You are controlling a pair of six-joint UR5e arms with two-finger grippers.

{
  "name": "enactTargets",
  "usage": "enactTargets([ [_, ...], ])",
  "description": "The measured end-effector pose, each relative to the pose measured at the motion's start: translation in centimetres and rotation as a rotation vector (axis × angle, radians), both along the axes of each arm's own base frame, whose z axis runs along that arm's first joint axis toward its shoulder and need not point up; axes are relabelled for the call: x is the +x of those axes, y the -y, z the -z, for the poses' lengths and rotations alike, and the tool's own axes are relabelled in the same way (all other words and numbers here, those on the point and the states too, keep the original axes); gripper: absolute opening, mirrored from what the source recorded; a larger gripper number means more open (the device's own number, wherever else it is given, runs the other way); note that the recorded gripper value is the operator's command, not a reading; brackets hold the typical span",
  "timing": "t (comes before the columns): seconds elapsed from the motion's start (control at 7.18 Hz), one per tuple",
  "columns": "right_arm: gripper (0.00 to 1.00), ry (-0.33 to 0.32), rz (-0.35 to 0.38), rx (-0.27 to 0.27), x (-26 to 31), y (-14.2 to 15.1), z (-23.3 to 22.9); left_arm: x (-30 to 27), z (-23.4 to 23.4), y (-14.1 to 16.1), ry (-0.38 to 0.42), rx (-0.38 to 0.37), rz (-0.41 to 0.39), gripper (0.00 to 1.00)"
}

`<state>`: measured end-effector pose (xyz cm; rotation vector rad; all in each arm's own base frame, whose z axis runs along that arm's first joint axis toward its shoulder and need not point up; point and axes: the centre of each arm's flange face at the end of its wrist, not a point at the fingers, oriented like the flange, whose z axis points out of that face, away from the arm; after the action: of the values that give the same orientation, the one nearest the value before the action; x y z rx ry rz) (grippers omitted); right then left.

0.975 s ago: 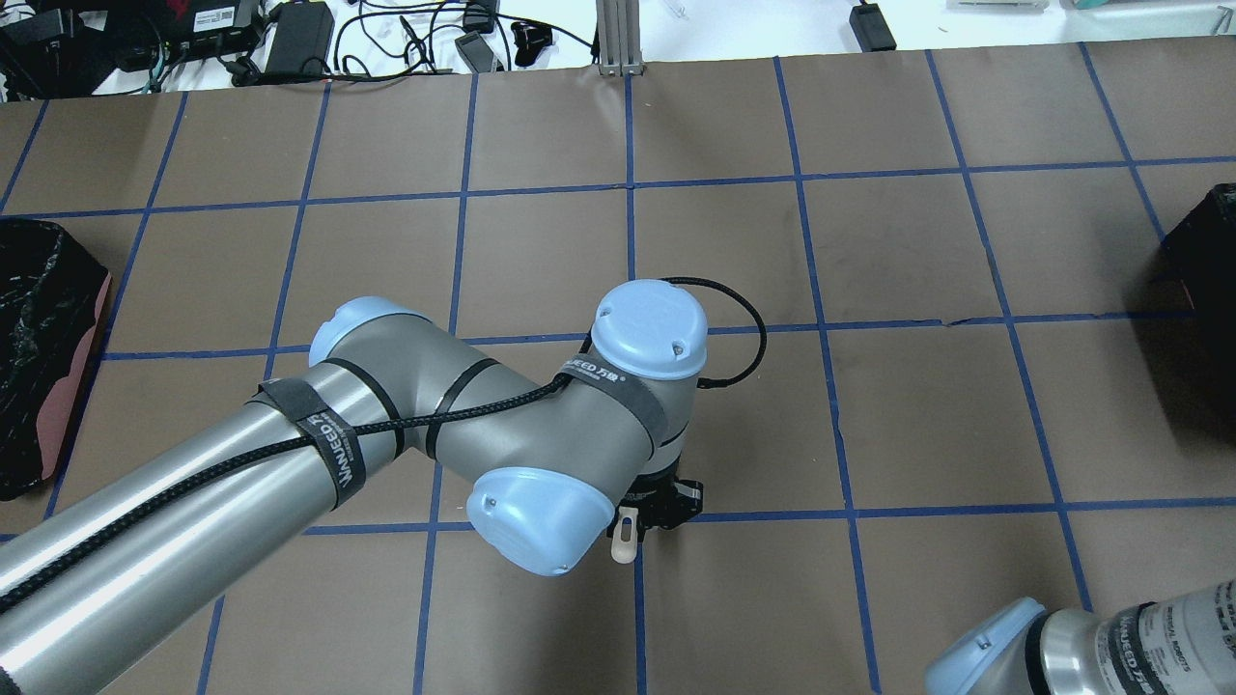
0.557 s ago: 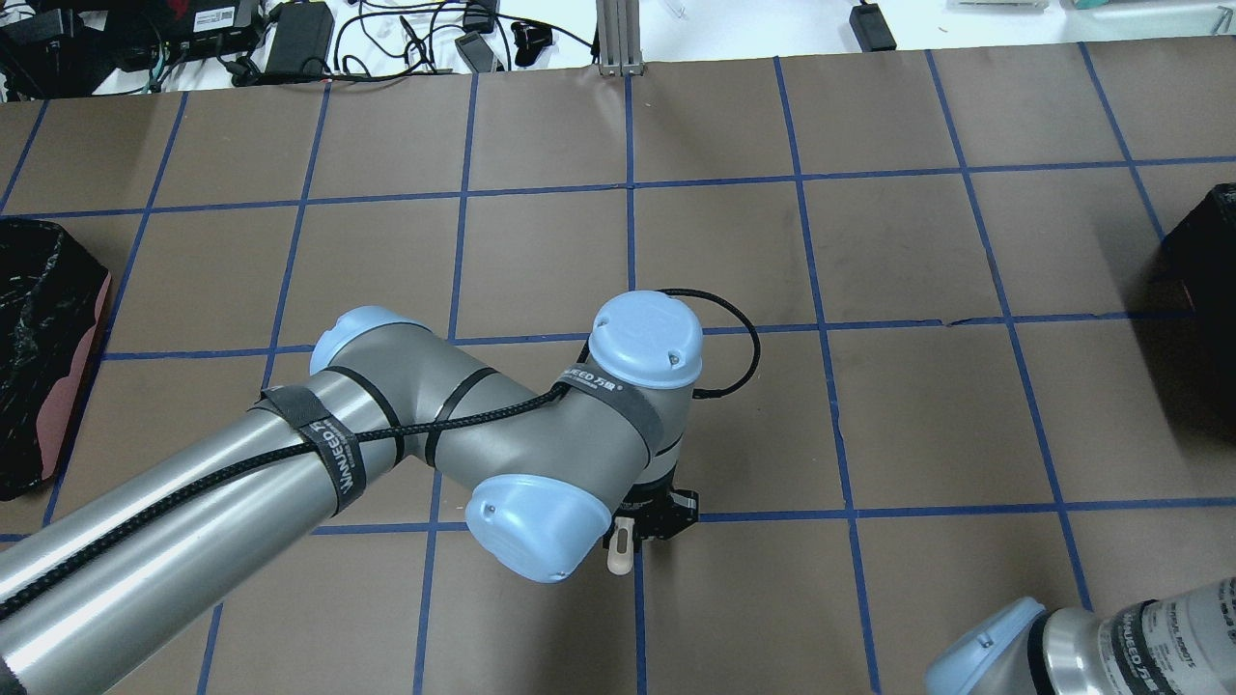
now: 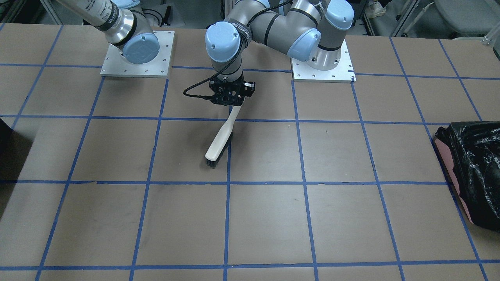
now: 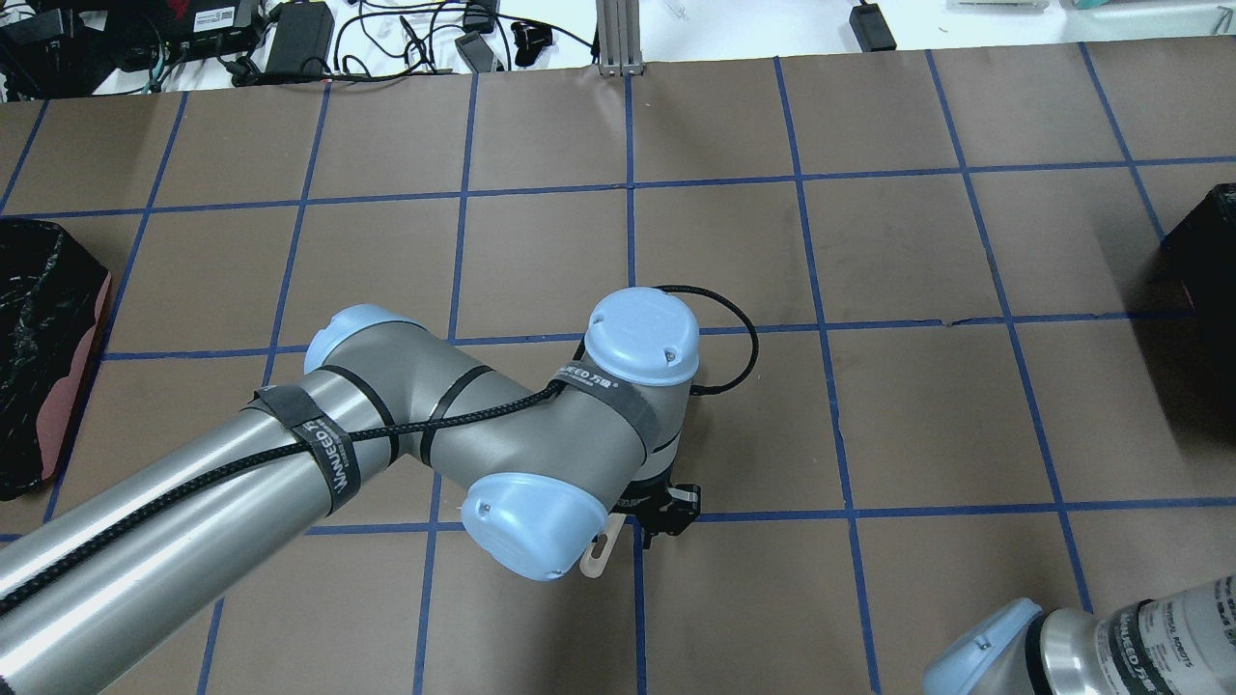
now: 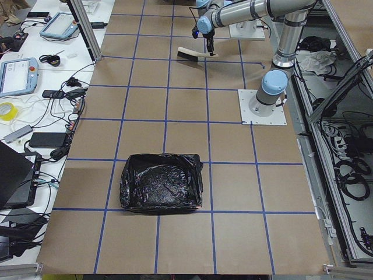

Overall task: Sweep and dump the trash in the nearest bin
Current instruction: 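Lower the white brush onto the table and open the left gripper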

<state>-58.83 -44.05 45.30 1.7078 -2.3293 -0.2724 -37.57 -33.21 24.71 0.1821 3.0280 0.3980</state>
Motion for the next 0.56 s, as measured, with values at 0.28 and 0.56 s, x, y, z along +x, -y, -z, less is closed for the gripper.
enactTargets([
  [0.28,0.00,-0.059,0.009,-0.010,0.0,0.4,-0.5,0.4,-2.3,2.4,-0.026,-0.043,-0.022,1.00],
  [0.56,0.00,-0.085,0.011,0.029,1.0,1.4,-0.3,1.5,-4.6,5.6,-0.052,-0.078,-0.043,1.00],
])
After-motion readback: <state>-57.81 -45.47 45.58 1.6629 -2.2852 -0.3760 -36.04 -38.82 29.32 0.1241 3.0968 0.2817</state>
